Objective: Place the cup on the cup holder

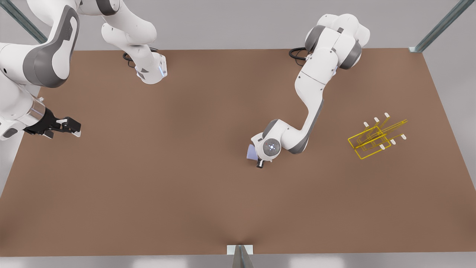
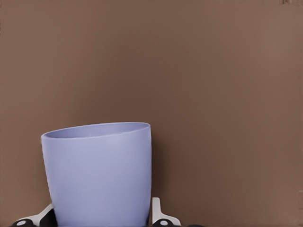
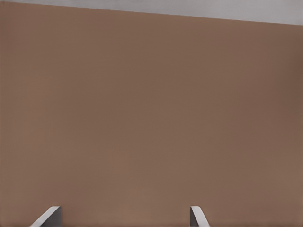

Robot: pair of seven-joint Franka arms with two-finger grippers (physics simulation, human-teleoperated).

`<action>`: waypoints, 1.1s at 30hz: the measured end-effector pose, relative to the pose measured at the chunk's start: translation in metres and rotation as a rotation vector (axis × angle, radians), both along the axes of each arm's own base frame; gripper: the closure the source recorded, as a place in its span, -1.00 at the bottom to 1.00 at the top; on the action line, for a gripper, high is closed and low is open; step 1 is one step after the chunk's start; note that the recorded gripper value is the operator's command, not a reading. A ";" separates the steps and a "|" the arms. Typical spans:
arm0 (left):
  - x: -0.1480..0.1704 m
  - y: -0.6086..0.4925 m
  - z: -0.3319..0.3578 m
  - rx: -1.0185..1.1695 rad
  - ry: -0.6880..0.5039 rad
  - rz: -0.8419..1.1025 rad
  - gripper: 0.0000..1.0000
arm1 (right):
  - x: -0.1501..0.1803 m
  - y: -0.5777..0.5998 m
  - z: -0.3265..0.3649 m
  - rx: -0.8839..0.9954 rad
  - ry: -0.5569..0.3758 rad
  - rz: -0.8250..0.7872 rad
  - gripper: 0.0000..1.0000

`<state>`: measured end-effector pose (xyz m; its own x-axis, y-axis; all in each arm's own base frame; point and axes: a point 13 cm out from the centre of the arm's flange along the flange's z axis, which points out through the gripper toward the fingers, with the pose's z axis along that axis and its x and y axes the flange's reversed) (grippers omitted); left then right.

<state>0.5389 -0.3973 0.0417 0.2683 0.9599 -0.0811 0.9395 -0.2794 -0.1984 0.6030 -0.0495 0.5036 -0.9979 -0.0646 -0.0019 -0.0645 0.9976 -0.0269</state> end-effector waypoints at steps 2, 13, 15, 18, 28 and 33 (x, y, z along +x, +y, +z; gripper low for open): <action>0.000 0.000 0.000 0.002 0.002 0.007 -0.70 | 0.000 0.000 0.000 0.000 -0.002 -0.001 -1.00; 0.003 0.006 0.002 0.015 0.003 0.041 -0.34 | 0.002 -0.001 0.001 0.000 -0.008 -0.006 -1.00; 0.004 0.007 0.004 0.017 0.002 0.046 -0.21 | 0.002 -0.001 0.001 0.000 -0.009 -0.006 -1.00; 0.007 0.009 0.011 0.017 -0.005 0.054 -0.18 | 0.002 -0.001 0.001 0.000 -0.009 -0.006 -1.00; 0.045 0.038 0.102 0.008 -0.075 0.124 -0.13 | 0.002 -0.001 0.002 0.000 -0.010 -0.008 -1.00; 0.082 0.089 0.196 0.045 -0.173 0.179 -0.10 | 0.002 -0.002 0.002 0.000 -0.012 -0.009 -1.00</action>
<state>0.6207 -0.3085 0.2373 0.1001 0.9950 -0.0047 0.9942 -0.1002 -0.0390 0.6053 -0.0513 0.5060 -0.9984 -0.0553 -0.0140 -0.0549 0.9981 -0.0275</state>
